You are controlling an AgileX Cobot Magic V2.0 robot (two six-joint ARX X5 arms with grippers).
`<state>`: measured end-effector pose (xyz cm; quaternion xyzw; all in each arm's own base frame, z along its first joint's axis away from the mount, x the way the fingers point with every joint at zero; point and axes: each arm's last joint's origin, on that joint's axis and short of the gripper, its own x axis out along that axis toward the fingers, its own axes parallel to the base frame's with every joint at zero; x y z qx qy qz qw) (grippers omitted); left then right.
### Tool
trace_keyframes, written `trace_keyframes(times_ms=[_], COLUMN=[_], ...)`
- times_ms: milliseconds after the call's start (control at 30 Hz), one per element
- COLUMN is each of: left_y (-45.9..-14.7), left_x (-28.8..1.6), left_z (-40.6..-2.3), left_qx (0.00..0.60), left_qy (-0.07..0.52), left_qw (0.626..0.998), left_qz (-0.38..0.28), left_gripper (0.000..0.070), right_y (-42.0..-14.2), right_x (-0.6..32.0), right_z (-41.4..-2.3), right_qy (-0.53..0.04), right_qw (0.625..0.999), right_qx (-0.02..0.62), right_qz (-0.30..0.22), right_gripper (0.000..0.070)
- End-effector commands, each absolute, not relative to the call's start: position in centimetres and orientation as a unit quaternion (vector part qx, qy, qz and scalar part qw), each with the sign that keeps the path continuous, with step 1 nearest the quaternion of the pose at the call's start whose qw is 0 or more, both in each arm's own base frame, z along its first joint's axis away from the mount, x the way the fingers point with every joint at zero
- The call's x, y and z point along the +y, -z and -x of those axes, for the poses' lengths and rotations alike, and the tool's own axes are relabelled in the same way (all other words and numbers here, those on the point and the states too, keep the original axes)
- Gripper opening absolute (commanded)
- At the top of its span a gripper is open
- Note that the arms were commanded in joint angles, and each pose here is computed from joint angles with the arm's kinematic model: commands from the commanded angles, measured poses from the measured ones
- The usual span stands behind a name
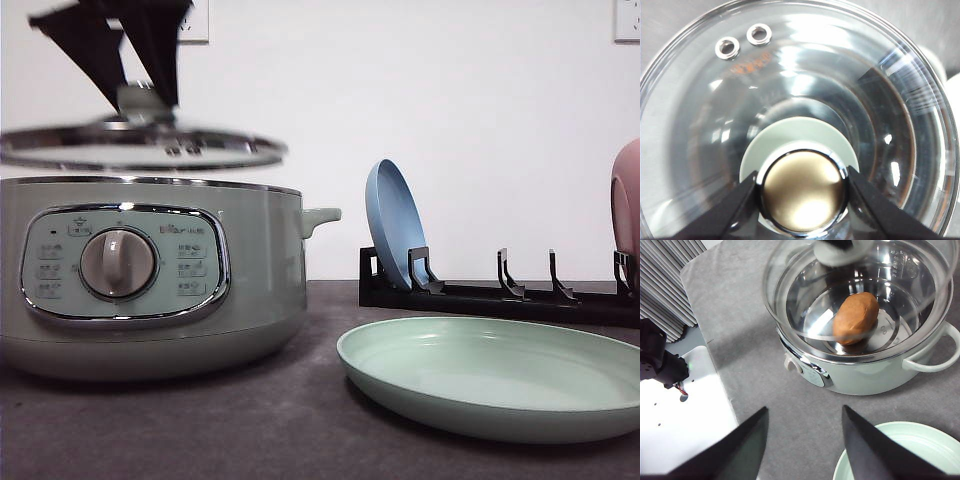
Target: Transfer potato from steamer to green plate
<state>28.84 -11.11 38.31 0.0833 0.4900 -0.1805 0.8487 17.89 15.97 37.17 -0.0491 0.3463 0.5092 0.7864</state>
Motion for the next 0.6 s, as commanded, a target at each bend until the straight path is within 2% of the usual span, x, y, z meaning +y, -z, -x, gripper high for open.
trace_keyframes(times_ms=[0,200,567], left_y=[-40.0,-41.7,-42.6], left_x=[-10.5,-7.3,-1.8], left_z=[-28.4,-27.1,-26.2], left_qx=[0.457,0.437,0.438], left_qy=[0.174,0.116,0.030], left_qw=[0.869,0.890,0.898], left_qz=[-0.077,-0.065,-0.026], left_gripper=[0.0002,0.0002,0.0002], right_y=[-37.4,-37.4,-37.4], right_x=[16.4,16.4,16.4], right_z=[-18.1,-18.1,-18.1], right_qy=[-0.514,-0.514,-0.513], right_qw=[0.786,0.786,0.786], right_qx=[0.338,0.339,0.341], right_qz=[0.054,0.053,0.051], right_gripper=[0.0289,0.0289,0.0289])
